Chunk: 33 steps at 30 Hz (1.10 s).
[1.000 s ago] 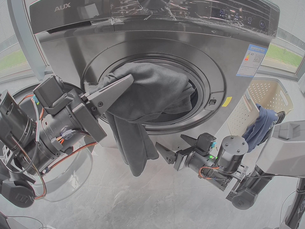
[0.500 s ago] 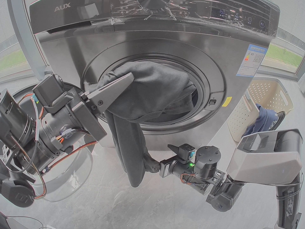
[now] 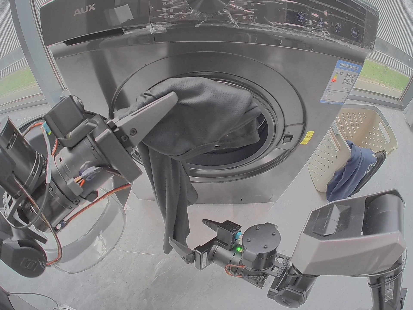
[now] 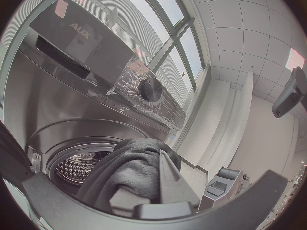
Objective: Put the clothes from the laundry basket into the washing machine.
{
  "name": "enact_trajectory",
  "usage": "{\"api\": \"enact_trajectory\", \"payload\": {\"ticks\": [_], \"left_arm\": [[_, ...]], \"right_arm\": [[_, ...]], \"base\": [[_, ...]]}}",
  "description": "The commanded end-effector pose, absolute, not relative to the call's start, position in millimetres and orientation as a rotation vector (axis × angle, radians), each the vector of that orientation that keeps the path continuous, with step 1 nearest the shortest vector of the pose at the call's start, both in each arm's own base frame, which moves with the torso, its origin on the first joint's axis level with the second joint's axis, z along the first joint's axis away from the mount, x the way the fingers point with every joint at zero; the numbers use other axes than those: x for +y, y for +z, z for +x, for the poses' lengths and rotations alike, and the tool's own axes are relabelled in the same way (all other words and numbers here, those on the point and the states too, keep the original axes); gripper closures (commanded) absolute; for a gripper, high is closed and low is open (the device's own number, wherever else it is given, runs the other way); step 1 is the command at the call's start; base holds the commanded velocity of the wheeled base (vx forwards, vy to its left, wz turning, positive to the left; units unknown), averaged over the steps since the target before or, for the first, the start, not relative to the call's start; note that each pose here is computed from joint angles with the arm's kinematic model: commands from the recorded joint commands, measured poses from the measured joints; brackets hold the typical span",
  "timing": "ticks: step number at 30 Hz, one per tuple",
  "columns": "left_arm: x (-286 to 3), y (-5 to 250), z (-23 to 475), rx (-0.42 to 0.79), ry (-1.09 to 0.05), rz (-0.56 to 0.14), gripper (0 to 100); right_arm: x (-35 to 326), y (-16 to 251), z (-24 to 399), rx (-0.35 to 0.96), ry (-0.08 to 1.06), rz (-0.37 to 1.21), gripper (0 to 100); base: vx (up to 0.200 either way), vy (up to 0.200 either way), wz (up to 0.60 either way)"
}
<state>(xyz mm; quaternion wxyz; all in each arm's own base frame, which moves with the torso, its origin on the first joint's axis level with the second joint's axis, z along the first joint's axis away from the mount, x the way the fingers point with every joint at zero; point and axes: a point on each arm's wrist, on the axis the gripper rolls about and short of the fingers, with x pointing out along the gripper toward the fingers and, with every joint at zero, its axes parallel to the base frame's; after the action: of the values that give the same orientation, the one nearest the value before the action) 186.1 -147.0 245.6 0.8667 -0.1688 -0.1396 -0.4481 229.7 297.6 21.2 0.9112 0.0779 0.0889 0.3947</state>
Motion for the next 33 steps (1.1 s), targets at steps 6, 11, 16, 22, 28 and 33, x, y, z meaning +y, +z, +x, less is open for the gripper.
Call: {"api": "enact_trajectory", "payload": {"ticks": [6, 11, 16, 22, 28, 33], "left_arm": [[-143, 250, 189, -0.314, -0.919, -0.355, 100], [-142, 251, 188, -0.316, -0.919, -0.356, 100], [-142, 251, 187, -0.318, -0.922, -0.354, 100], [-141, 253, 186, -0.325, -0.924, -0.355, 100], [-141, 253, 186, -0.325, -0.924, -0.355, 100], [-141, 253, 186, -0.325, -0.924, -0.355, 100]], "right_arm": [[298, 22, 228, 0.183, 0.813, 0.168, 0], [284, 23, 245, 0.174, 0.756, 0.165, 0], [264, 30, 264, 0.154, 0.689, 0.172, 0], [242, 29, 283, 0.146, 0.624, 0.153, 0], [245, 19, 283, 0.168, 0.64, 0.143, 0], [253, 9, 278, 0.194, 0.666, 0.133, 0]], "base": [[0.0, 0.0, 0.0], [0.0, 0.0, 0.0], [0.0, 0.0, 0.0], [0.0, 0.0, 0.0], [0.0, 0.0, 0.0], [0.0, 0.0, 0.0]]}}
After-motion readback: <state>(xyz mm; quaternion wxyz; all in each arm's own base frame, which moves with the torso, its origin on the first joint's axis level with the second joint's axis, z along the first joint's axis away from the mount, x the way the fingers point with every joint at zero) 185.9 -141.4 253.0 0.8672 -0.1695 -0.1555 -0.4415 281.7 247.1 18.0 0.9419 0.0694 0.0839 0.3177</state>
